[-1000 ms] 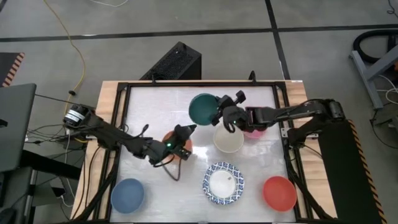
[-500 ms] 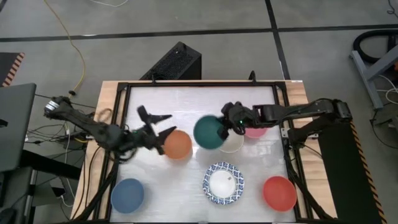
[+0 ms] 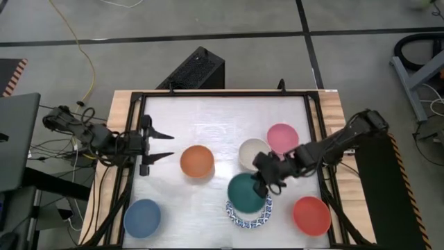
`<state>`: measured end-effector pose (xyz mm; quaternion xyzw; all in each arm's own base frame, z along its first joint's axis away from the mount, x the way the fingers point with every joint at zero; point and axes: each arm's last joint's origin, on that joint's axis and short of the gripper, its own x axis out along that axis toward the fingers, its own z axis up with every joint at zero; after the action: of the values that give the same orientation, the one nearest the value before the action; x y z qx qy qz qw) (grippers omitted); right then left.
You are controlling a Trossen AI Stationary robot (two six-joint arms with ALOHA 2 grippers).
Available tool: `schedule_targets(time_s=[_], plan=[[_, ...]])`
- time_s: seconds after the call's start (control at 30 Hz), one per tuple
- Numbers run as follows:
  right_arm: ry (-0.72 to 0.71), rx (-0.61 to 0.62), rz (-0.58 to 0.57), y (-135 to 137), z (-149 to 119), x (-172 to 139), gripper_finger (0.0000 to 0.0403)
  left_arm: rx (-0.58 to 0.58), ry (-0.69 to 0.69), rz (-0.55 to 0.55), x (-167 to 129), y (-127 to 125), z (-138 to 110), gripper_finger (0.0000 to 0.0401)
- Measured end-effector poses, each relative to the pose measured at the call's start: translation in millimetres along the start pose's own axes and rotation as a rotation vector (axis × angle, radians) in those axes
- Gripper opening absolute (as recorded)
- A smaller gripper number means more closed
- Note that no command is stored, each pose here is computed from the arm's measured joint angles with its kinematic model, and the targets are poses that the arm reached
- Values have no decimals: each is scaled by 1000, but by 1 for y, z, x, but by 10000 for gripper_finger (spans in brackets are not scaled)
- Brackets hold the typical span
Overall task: Nest bowls inside each other
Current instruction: Stack the green bowl into the white paper bowl
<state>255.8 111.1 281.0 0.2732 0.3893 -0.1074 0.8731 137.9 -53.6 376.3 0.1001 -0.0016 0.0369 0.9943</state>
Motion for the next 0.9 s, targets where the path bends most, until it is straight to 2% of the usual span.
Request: schedule_targets(time_s=[0.3, 0.57, 0.9], plan=[[30, 66, -84, 11, -37, 24, 7, -22, 53, -51, 5, -5, -6, 213], [76, 57, -140, 14, -51, 49, 7, -8, 40, -52, 3, -4, -5, 213], [104, 60, -170, 16, -62, 55, 17, -14, 31, -50, 0, -2, -4, 213]])
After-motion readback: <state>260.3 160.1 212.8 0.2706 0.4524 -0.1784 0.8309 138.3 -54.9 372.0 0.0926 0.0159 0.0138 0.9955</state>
